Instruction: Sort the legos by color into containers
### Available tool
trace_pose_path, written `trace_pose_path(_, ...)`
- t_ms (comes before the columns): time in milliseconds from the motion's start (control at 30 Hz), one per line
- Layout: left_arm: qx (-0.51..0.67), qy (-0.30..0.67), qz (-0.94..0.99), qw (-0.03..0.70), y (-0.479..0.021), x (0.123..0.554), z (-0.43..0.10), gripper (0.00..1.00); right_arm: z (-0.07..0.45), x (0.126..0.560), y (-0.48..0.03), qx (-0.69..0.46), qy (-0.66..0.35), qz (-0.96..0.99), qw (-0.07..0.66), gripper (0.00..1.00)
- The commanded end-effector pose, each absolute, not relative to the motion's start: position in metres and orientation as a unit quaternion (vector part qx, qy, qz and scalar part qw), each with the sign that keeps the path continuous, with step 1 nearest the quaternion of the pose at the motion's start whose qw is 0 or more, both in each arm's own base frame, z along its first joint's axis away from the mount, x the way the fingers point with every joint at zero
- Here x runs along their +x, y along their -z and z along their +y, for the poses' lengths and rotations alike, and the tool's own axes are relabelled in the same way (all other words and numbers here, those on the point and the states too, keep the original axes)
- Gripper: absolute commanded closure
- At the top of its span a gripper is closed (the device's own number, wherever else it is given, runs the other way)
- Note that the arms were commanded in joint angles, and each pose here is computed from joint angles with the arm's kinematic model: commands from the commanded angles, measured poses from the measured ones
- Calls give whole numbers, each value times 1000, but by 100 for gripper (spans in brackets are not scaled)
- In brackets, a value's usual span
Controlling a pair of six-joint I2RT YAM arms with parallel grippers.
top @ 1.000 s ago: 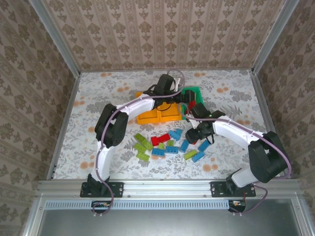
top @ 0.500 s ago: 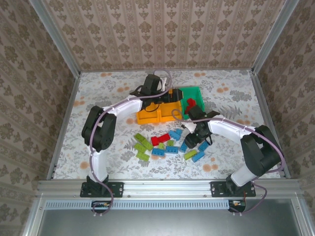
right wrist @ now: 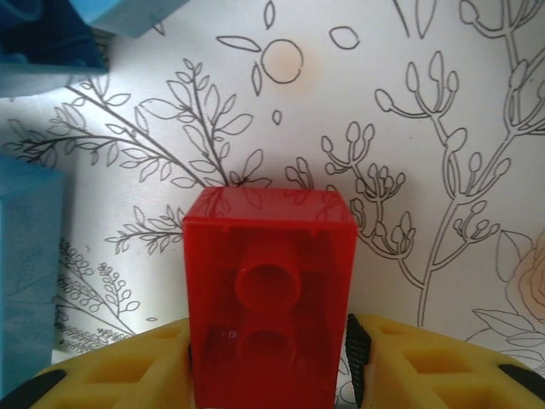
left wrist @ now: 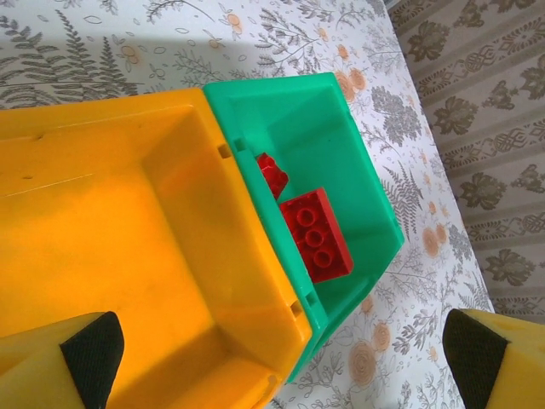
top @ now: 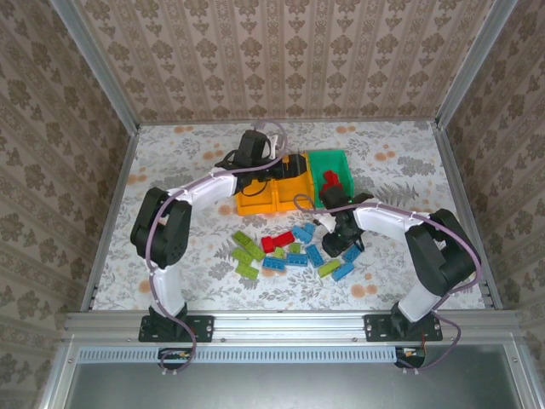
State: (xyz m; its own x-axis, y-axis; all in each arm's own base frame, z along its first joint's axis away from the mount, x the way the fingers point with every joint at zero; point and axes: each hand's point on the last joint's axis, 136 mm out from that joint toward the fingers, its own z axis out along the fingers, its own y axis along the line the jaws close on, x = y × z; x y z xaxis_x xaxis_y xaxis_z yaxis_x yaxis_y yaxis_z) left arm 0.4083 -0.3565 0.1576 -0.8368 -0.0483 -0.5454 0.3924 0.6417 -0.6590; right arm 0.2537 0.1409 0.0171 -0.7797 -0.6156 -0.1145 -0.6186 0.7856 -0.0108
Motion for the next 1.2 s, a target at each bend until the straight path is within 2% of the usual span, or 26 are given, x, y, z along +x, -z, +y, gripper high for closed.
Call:
trace_pose_path(0, 97, 410, 861, 284, -169, 408, -348, 0, 148, 269, -26, -319, -11, 944, 86, 49)
trace_pose_path(67, 95, 408, 863, 282, -167, 407, -346, 0, 152, 272, -28, -316, -20, 944, 91, 45)
trace_pose_path(233, 91, 402, 867, 280, -163, 405, -340, 0, 156, 276, -27, -314, -23, 945, 87, 47)
trace_pose_path(400, 82, 394, 871, 282, -159, 402, -329, 0, 153, 277, -24, -313, -12, 946, 80, 68)
trace_pose_path(567, 76, 375, 879, 284, -155, 397, -312, 0, 155, 291, -47, -292, -21, 947, 131, 74)
trace_pose_path(767, 77, 336, 895, 285, -146, 383, -287, 0, 157, 334, -102, -194, -94, 945, 248, 75)
trace_pose_path(867, 81, 309, 904, 283, -139, 374, -275, 0, 149, 355, -120, -138, -98, 945, 280, 74)
trace_pose_path(1000, 86, 277, 918, 270, -126, 358, -259, 0, 138, 379, -122, -71, -75, 955, 280, 74)
trace_pose_path(1167, 48, 205, 952, 221, -101, 332, -224, 0, 132, 407, -114, -9, -57, 962, 267, 75)
